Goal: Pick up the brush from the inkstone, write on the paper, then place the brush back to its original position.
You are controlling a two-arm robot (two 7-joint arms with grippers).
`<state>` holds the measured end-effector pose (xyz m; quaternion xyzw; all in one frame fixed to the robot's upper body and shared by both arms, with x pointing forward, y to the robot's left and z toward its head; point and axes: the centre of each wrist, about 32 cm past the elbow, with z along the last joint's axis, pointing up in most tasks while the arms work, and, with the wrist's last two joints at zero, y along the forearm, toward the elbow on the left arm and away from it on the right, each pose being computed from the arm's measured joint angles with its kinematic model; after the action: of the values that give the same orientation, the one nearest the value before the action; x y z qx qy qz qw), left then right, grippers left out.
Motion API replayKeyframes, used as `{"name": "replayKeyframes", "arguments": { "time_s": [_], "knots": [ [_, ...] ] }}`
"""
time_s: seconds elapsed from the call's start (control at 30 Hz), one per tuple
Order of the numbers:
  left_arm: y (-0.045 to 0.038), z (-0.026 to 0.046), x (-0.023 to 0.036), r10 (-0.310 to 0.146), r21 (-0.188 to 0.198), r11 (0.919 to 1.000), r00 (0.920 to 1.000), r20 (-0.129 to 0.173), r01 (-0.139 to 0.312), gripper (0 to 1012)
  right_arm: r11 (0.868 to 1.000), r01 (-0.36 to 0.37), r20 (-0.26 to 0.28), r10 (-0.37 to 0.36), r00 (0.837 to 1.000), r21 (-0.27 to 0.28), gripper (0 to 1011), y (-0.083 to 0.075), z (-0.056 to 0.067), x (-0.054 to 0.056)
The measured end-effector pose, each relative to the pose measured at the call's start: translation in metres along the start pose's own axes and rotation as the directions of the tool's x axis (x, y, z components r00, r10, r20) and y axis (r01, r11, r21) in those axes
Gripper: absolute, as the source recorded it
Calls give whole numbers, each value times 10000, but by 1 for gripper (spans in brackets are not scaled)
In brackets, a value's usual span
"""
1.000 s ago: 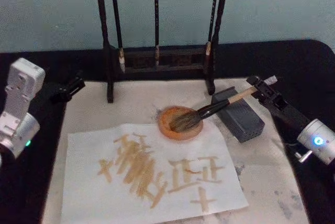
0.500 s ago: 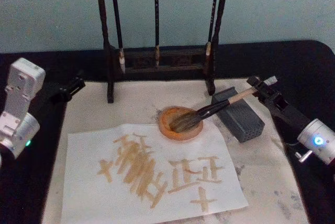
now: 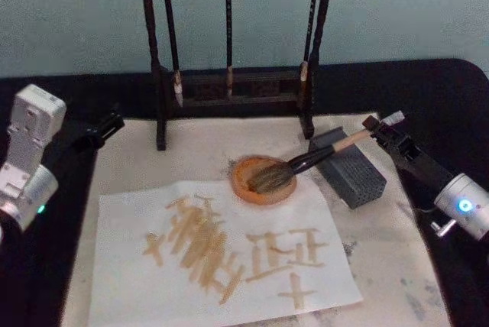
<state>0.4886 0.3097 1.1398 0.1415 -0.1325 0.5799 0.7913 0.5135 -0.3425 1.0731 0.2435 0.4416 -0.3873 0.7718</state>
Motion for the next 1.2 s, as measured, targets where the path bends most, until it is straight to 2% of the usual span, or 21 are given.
{"name": "replayKeyframes", "arguments": {
  "time_s": [0.1,0.13,0.2,0.93,1.2],
  "knots": [
    [0,0,0,0,-1,10000,10000,1,0,1002,10000,1,2,-1,10000,-2,236,0,0,0],
    [0,0,0,0,-1,10000,10000,1,0,1002,10000,-5,1,5,10000,-2,189,0,0,0],
    [0,0,0,-1,0,10000,10000,1,1,1000,10000,-12,1,12,10000,-1,167,1,0,-1],
    [0,0,0,0,-1,10000,10000,1,0,1002,10000,0,1,0,10000,-3,169,0,0,0],
    [0,0,0,-1,0,10000,10000,0,1,1002,9996,-187,-418,197,9989,223,161,-43,29,4]
  ]
}}
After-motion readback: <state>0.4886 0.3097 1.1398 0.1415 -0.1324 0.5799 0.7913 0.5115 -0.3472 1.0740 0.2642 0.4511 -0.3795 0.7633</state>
